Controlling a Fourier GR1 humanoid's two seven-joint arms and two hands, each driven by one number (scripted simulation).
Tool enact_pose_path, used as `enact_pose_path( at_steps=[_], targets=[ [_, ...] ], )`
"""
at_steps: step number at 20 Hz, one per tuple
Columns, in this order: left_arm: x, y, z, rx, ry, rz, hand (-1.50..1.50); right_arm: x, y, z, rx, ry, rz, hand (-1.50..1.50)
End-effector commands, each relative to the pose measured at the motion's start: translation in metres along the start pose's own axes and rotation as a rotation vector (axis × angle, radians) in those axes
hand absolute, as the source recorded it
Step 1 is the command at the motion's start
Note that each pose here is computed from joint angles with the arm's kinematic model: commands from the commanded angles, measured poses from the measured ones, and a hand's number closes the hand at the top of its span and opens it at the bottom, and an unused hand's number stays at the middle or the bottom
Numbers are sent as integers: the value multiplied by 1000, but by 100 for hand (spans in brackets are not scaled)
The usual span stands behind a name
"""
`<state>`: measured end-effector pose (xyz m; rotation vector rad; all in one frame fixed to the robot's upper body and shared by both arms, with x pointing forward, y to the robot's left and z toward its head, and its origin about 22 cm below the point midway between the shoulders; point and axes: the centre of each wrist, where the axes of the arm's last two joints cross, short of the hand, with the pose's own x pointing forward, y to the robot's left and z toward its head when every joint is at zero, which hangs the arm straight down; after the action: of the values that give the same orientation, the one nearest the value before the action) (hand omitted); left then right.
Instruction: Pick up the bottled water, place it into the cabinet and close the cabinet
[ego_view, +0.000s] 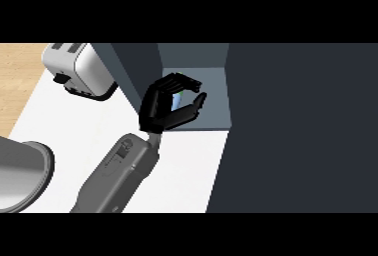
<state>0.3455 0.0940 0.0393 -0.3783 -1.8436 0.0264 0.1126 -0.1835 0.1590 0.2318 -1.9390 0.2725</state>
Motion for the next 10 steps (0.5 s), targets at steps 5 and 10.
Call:
enact_pose_path(
  at_steps=[5, 10],
  targets=[
    [4, 29, 58, -25, 39, 35, 150, 20, -3, 5, 182, 37, 147, 150],
    [11, 44, 82, 4, 1, 2, 150, 29, 8, 13, 292, 123, 71, 150]
  ],
)
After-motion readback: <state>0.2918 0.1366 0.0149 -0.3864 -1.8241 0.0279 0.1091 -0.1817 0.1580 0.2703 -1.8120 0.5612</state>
